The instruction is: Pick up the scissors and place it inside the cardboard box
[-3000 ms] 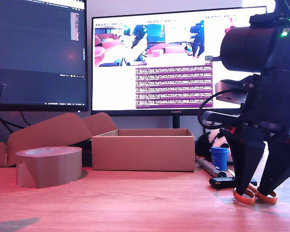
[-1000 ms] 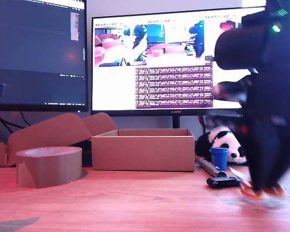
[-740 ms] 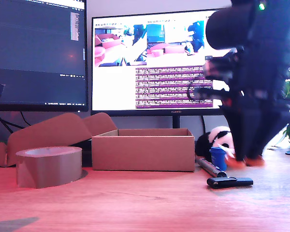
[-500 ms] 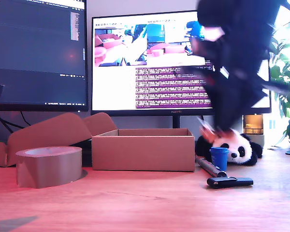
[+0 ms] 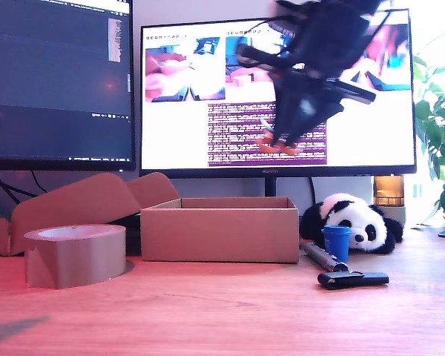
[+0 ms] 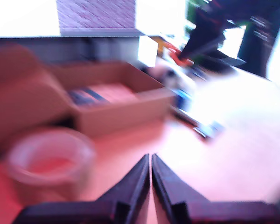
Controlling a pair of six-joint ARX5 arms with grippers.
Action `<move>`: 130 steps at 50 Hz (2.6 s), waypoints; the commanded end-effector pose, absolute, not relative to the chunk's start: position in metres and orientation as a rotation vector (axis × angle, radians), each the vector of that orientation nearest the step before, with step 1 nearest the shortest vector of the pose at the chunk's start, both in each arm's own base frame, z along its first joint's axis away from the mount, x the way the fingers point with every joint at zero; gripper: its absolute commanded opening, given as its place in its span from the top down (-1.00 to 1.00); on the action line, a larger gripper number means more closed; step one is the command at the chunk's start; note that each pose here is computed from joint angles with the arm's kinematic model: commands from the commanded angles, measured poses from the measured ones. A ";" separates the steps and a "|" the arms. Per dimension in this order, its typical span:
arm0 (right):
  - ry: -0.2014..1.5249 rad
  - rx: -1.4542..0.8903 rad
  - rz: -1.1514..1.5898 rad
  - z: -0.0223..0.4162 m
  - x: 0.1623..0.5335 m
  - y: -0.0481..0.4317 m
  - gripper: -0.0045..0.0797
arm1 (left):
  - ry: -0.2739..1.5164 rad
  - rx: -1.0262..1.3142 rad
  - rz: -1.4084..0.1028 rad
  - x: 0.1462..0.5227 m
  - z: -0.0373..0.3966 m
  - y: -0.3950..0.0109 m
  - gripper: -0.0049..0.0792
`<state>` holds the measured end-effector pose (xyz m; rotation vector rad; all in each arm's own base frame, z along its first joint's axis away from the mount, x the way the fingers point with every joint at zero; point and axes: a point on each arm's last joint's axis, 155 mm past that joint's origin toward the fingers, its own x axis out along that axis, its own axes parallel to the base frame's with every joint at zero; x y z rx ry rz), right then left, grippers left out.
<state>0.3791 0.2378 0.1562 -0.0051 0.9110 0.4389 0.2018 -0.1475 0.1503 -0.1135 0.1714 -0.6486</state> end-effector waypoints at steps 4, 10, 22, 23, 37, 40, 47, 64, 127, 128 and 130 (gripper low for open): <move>0.931 -0.037 0.443 0.139 0.396 0.249 0.92 | 0.174 -0.106 -0.631 0.205 0.145 -0.146 0.94; 0.936 -0.045 0.445 0.131 0.413 0.260 0.92 | 0.176 -0.105 -0.631 0.205 0.144 -0.146 0.94; 0.978 -0.081 0.447 0.107 0.439 0.275 0.92 | 0.176 -0.105 -0.631 0.205 0.144 -0.146 0.94; 0.984 -0.083 0.446 0.104 0.440 0.275 0.92 | 0.177 -0.105 -0.631 0.205 0.144 -0.146 0.94; 1.047 -0.104 0.430 0.071 0.451 0.281 0.92 | 0.178 -0.105 -0.631 0.205 0.144 -0.146 0.94; 1.061 -0.105 0.422 0.064 0.453 0.279 0.92 | 0.178 -0.105 -0.631 0.204 0.144 -0.146 0.94; 1.094 -0.112 0.402 0.050 0.453 0.271 0.92 | 0.180 -0.105 -0.631 0.204 0.143 -0.146 0.94; 1.136 -0.123 0.375 0.041 0.453 0.254 0.92 | 0.185 -0.112 -0.630 0.204 0.143 -0.146 0.94; 1.083 -0.138 0.408 0.068 0.450 0.262 0.92 | 0.216 -0.104 -0.628 0.203 0.135 -0.145 0.94; 1.076 -0.138 0.409 0.073 0.450 0.262 0.92 | 0.216 -0.104 -0.628 0.203 0.135 -0.145 0.94; 1.055 -0.150 0.415 0.084 0.449 0.262 0.92 | 0.216 -0.104 -0.628 0.203 0.135 -0.145 0.94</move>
